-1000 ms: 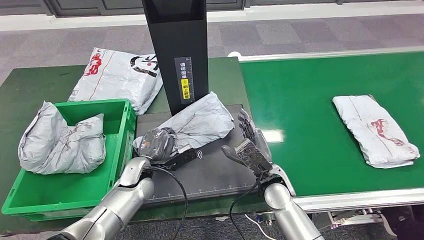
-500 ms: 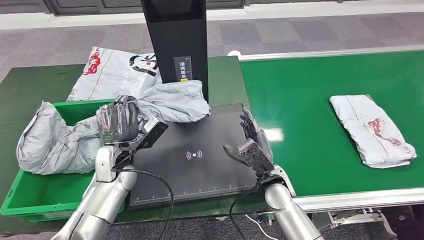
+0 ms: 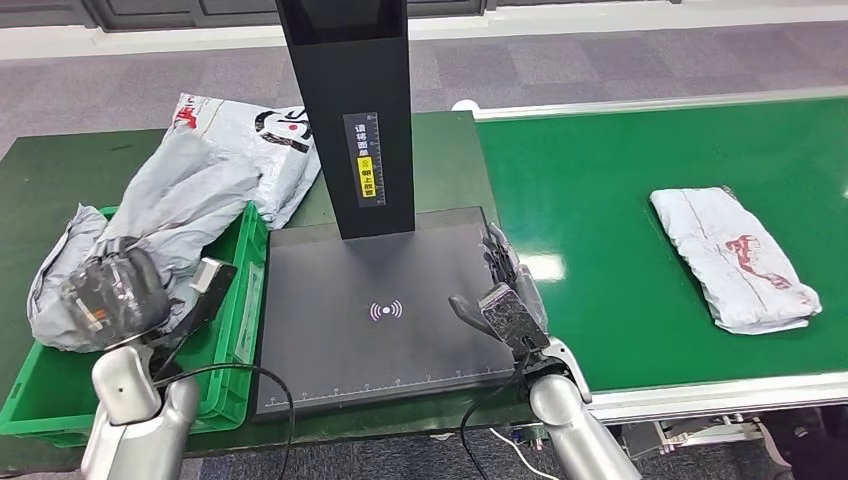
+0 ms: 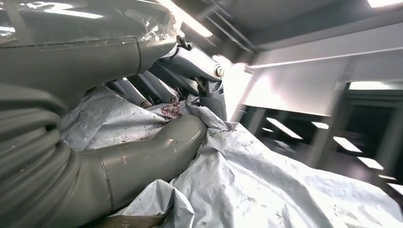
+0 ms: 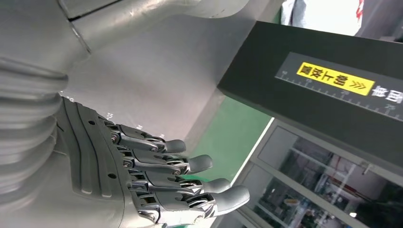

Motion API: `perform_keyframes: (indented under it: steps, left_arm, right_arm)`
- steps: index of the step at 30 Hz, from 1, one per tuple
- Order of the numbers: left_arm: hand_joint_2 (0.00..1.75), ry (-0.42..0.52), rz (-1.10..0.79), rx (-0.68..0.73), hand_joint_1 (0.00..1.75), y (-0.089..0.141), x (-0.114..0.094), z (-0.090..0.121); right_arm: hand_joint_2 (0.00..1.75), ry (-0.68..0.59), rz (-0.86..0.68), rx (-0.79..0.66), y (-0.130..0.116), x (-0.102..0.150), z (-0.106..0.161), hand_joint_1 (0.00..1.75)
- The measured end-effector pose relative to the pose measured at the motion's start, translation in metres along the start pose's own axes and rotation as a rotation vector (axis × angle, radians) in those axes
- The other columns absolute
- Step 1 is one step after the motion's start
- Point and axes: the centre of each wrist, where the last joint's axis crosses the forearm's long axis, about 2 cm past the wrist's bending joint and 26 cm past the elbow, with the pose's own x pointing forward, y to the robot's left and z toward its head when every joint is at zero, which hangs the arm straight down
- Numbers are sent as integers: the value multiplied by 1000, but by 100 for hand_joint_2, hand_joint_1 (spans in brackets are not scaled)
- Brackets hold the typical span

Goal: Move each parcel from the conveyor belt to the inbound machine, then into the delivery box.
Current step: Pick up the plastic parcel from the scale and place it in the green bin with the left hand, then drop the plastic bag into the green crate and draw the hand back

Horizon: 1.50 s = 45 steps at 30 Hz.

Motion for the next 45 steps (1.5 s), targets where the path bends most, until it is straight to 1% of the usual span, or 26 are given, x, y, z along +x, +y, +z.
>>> perform_keyframes:
  steps: [3, 5, 7, 11, 14, 17, 18, 21, 22, 24, 27, 30, 34, 38, 45]
  left_arm:
    - [175, 47, -69, -11, 175, 3, -32, 14]
    - [175, 97, -123, -44, 175, 3, -52, 29]
    - [175, 130, -164, -84, 175, 3, -67, 44]
    - [175, 156, -216, -145, 175, 5, -84, 60]
    - [175, 202, -254, -199, 175, 6, -91, 70]
    - [175, 208, -273, -220, 175, 7, -95, 76]
    - [175, 209, -279, -226, 143, 8, -95, 77]
    - [175, 211, -299, -267, 12, 8, -95, 78]
    - [175, 202, -302, -282, 0, 8, -95, 78]
    - [175, 164, -287, -299, 0, 8, -93, 80]
    - [175, 108, -190, -311, 0, 8, -89, 82]
    - [175, 116, -28, -305, 0, 8, -86, 79]
    - [175, 132, 155, -242, 0, 8, -83, 68]
    - [175, 119, 294, -118, 0, 10, -79, 45]
    - [175, 120, 447, -26, 0, 14, -74, 29]
  right_arm:
    - [175, 14, 1, -3, 0, -1, 4, 0]
    - [175, 26, 2, -10, 0, -2, 8, 0]
    - [175, 35, 3, -20, -2, -3, 11, 0]
    - [175, 37, 4, -29, -4, -3, 14, 0]
    - [175, 38, 6, -32, -4, -2, 16, 0]
    - [175, 40, 7, -38, -5, -2, 18, 0]
    - [175, 39, 7, -39, -6, -2, 18, 0]
    - [175, 41, 8, -41, -7, -2, 17, 0]
    - [175, 43, 9, -42, -7, -2, 17, 0]
    - [175, 47, 8, -44, -8, -2, 17, 0]
    - [175, 53, 8, -49, -11, -3, 19, 0]
    - [175, 54, 8, -43, -13, -4, 23, 0]
    - [175, 51, 6, -34, -15, -3, 25, 0]
    - [175, 51, 5, -25, -16, -3, 25, 0]
    - [175, 39, -2, -19, -16, -3, 18, 0]
